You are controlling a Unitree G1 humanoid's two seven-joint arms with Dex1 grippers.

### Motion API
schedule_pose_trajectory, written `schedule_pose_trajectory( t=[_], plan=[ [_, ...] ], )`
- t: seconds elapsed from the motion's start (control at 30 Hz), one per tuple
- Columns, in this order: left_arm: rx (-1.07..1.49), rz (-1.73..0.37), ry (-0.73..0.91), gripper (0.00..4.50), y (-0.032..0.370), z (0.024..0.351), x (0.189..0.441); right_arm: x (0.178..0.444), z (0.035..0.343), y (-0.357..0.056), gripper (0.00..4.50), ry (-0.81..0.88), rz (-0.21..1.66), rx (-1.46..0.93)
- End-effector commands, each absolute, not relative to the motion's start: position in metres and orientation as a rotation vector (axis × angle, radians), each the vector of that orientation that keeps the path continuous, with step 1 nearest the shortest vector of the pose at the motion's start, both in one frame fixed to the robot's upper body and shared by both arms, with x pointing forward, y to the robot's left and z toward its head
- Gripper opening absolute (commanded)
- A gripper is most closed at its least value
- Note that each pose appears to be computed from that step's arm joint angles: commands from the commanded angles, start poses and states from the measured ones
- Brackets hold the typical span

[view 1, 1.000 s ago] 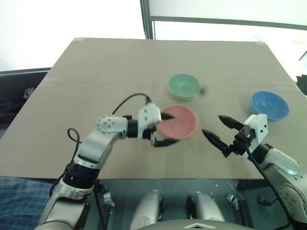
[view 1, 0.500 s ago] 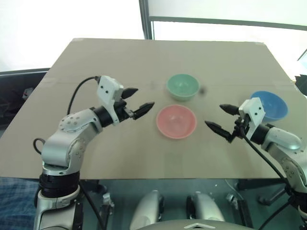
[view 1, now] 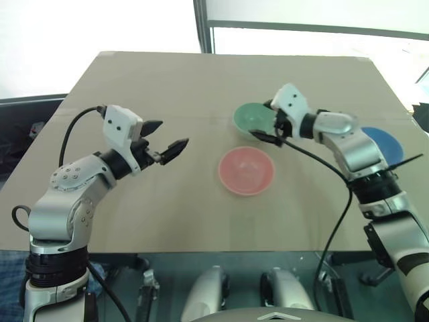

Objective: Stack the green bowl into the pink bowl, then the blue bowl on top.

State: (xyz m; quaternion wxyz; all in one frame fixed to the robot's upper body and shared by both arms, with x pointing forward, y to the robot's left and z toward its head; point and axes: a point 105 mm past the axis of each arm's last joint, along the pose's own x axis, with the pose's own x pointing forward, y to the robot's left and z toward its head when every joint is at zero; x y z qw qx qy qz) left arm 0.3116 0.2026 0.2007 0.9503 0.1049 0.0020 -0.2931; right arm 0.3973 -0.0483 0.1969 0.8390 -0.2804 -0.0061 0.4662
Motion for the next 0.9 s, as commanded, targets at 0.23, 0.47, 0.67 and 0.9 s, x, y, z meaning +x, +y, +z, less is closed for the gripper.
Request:
schedule_pose_trajectory(
  t=[0.23, 0.47, 0.67, 0.9],
  plan=[
    [0.209, -0.641, -0.031, 4.47, 0.199, 0.211, 0.294, 0.424, 0.186, -0.018, 4.5, 0.074, 0.971, -0.703],
    [0.209, -0.657, -0.012, 4.5, 0.197, 0.209, 0.289, 0.439, 0.175, -0.012, 3.62, 0.128, 0.91, -0.68],
    [0.213, -0.636, -0.015, 4.5, 0.199, 0.21, 0.289, 0.438, 0.174, -0.006, 1.06, 0.119, 0.939, -0.679],
    [0.226, -0.629, -0.005, 4.5, 0.2, 0.207, 0.29, 0.434, 0.176, -0.002, 0.01, 0.094, 0.981, -0.702]
  ],
)
